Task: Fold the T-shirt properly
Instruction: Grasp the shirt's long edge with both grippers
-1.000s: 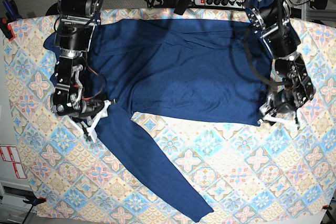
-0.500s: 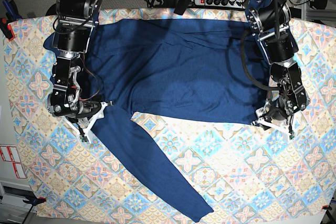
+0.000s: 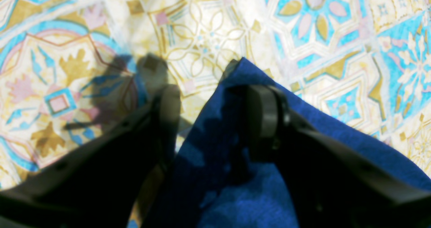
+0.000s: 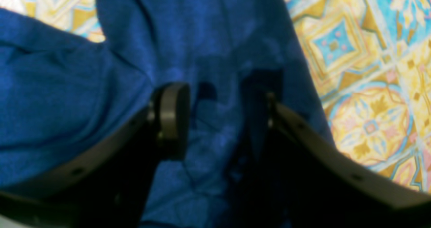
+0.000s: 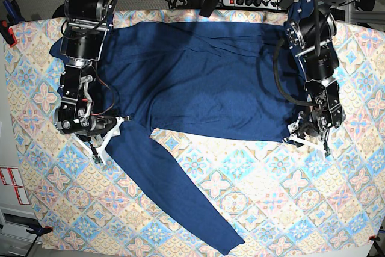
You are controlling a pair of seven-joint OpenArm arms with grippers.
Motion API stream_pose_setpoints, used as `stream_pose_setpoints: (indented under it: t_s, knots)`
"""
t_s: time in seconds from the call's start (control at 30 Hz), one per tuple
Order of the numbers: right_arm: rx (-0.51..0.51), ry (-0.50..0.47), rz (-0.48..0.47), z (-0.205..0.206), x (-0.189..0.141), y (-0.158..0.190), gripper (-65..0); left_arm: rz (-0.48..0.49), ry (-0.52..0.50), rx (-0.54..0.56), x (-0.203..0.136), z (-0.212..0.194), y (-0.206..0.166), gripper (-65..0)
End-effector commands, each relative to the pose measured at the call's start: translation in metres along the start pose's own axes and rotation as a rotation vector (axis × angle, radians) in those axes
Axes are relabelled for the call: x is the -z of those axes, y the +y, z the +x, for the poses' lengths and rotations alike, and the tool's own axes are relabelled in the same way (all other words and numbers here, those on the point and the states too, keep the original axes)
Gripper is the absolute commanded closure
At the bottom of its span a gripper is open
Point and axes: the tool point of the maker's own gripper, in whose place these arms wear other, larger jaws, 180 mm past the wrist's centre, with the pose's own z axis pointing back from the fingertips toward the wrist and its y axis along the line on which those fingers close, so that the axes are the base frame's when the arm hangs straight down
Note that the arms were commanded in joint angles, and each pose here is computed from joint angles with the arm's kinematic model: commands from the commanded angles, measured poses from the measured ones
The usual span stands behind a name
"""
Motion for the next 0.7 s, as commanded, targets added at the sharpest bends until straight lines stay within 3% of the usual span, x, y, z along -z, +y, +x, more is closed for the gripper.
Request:
stream_pose_setpoints:
  t_s: [0.0, 0.2, 0.33, 0.43, 0.5, 0.67]
  knots:
    - [-0.001, -0.062, -0.012, 0.022, -0.008, -0.006, -27.2, -0.026, 0.020, -0.002, 0.001, -0.001, -0.012, -30.9]
    - [-0.006, -0.061, -0.010, 0.022, -0.008, -0.005, -27.2, -0.056, 0.036, 0.011, 0.004, -0.009, -0.029, -30.9]
    - [-0.006, -0.061, -0.010, 0.023, -0.007, -0.005, -27.2, -0.078, 0.069, 0.120, 0.007, -0.021, -0.051, -30.9]
    - [-0.007, -0.063, -0.010, 0.023, -0.008, -0.004, -27.2, -0.080, 0.073, 0.137, 0.008, -0.022, -0.053, -30.5]
    - [-0.007, -0.061, -0.009, 0.023, -0.007, -0.004, -27.2, -0.082, 0.074, 0.138, 0.008, -0.022, -0.054, -27.1]
    - [-0.006, -0.059, -0.008, 0.022, -0.007, -0.004, -27.2, -0.086, 0.067, 0.139, 0.008, -0.020, -0.057, -8.5]
